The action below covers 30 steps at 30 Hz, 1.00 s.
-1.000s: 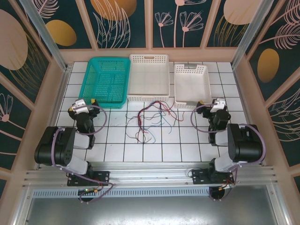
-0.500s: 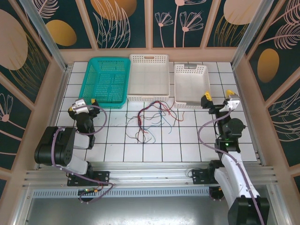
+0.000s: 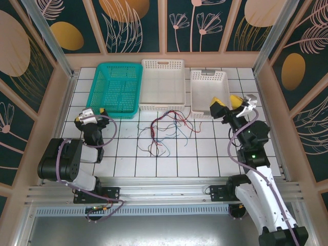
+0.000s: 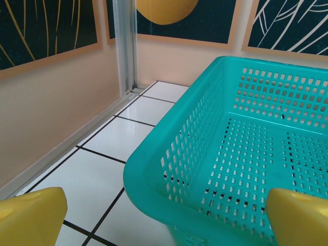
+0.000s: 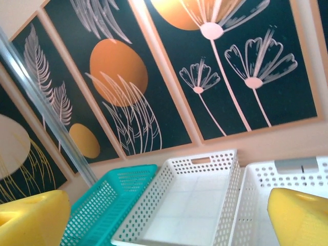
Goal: Untangle the cables
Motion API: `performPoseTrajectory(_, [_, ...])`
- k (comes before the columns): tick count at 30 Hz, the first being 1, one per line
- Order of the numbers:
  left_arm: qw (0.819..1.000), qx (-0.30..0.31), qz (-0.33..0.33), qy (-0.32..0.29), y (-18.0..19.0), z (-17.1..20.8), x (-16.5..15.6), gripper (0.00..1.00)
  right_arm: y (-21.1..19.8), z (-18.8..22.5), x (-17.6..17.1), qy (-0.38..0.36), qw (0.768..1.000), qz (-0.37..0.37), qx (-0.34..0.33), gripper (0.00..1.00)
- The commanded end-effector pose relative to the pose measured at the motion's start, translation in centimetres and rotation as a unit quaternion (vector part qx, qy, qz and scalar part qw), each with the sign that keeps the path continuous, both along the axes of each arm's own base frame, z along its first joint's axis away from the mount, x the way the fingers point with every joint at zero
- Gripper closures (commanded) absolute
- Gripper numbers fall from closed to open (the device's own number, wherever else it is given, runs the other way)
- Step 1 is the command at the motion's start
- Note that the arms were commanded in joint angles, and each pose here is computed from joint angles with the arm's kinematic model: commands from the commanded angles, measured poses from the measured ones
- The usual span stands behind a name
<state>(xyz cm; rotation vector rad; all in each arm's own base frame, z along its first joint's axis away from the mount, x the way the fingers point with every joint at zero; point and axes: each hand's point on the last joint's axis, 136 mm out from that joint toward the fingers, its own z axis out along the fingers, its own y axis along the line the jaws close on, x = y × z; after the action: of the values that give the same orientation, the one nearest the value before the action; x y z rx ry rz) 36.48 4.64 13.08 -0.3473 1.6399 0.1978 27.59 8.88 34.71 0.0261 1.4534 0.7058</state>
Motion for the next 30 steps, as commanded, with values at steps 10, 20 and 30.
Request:
performPoseTrajectory(10, [0.999, 0.007, -0.033, -0.013, -1.0, 1.7, 0.4, 0.01, 0.2, -5.6, 2.5, 0.139, 0.990, -0.002, 0.014, 0.01])
performPoseTrajectory(20, [0.989, -0.074, -0.124, 0.024, -4.5, 5.8, 2.1, 0.01, 2.5, -8.8, 4.3, 0.195, 0.980, 0.006, -0.033, 0.01])
performPoseTrajectory(30, [0.977, -0.149, -0.139, 0.069, -5.6, 12.8, -0.5, 0.01, 7.4, -11.4, 4.2, 0.229, 0.968, 0.036, -0.093, 0.01])
